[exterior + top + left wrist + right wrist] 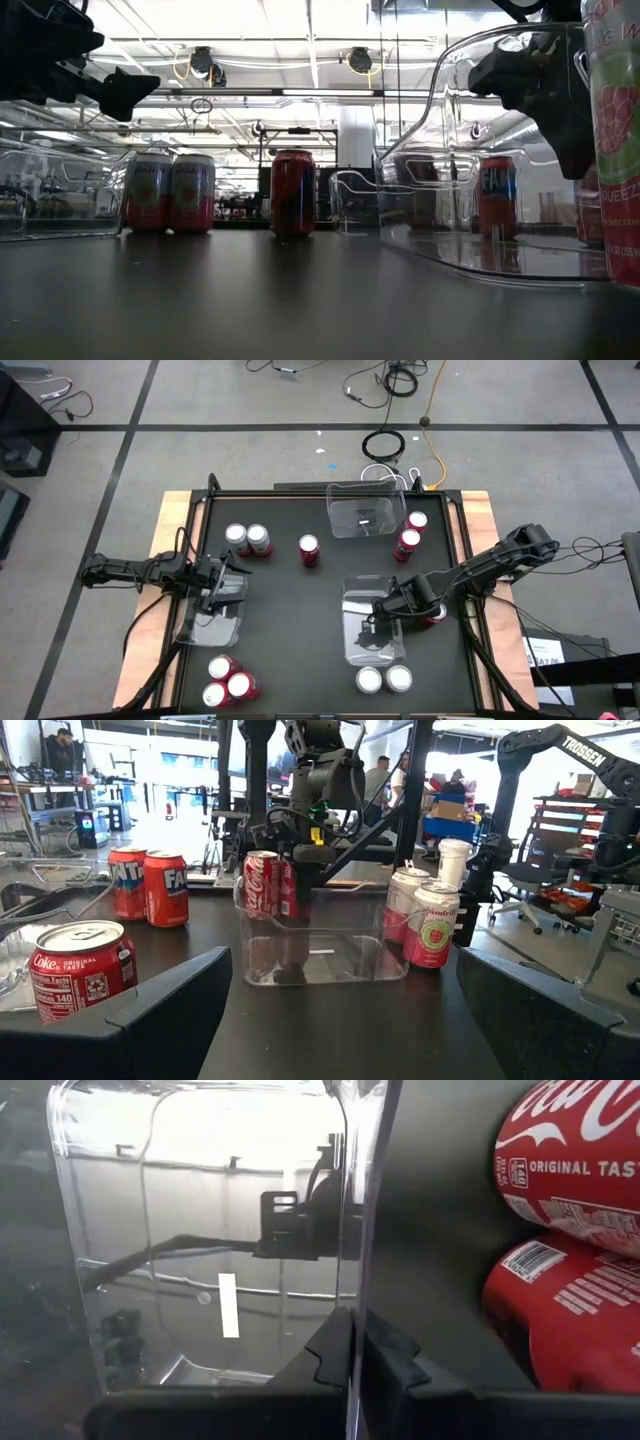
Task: Sort soda cans
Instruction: Adjust the bottom right transparent bin, then put the top transparent bin to the center of the table
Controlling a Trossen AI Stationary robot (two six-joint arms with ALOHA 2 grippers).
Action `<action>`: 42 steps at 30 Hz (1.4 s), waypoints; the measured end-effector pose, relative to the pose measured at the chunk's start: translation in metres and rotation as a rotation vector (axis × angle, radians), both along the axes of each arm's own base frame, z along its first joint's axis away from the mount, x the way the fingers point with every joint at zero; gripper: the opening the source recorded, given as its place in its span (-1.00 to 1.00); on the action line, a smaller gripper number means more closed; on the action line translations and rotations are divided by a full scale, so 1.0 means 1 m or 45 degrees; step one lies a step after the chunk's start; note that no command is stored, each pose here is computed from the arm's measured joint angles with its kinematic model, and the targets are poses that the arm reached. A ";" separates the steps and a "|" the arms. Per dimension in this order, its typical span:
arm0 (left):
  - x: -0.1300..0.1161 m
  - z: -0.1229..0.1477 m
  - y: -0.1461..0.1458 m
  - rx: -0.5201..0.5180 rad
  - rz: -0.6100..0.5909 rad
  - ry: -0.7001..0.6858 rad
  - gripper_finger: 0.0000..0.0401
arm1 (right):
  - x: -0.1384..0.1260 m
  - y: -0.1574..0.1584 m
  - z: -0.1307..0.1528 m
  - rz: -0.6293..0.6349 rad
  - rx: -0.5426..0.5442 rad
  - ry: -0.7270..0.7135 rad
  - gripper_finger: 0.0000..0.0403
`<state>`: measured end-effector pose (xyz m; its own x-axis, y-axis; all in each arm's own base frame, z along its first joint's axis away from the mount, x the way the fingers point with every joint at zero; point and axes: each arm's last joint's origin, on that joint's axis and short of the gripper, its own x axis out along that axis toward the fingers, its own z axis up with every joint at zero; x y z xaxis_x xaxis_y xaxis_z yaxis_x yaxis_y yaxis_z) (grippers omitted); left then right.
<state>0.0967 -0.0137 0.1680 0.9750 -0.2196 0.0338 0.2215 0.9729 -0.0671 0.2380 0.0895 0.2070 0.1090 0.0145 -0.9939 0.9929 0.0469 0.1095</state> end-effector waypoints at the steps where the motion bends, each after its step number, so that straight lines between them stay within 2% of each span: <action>1: 0.000 0.000 0.000 0.000 0.000 0.000 0.97 | 0.000 0.000 0.000 0.007 -0.001 0.000 -0.97; 12: 0.000 0.000 0.000 0.000 0.000 0.000 0.97 | 0.000 0.000 0.000 0.018 -0.003 -0.004 -0.94; 19: 0.000 0.000 0.000 0.001 0.000 0.000 0.97 | 0.003 0.000 0.013 0.033 -0.037 -0.019 -0.64; 24: 0.000 0.000 0.000 0.000 0.000 0.000 0.97 | 0.003 0.000 0.034 0.039 -0.061 0.023 -0.46; 28: 0.000 0.000 0.000 0.000 0.000 0.000 0.97 | 0.005 -0.004 0.067 0.113 -0.151 0.022 -0.39; 31: 0.000 0.000 0.000 0.000 0.000 0.000 0.97 | 0.008 -0.017 0.096 0.225 -0.254 -0.005 -0.38; 34: 0.000 0.000 0.000 0.000 0.000 0.000 0.97 | 0.017 -0.041 0.117 0.349 -0.291 -0.069 -0.38; 38: 0.000 0.000 0.000 0.000 0.000 0.000 0.97 | 0.031 -0.085 0.124 0.511 -0.278 -0.154 -0.38; 42: 0.000 0.000 0.000 0.000 0.000 0.000 0.97 | 0.039 -0.131 0.126 0.672 -0.328 -0.259 -0.38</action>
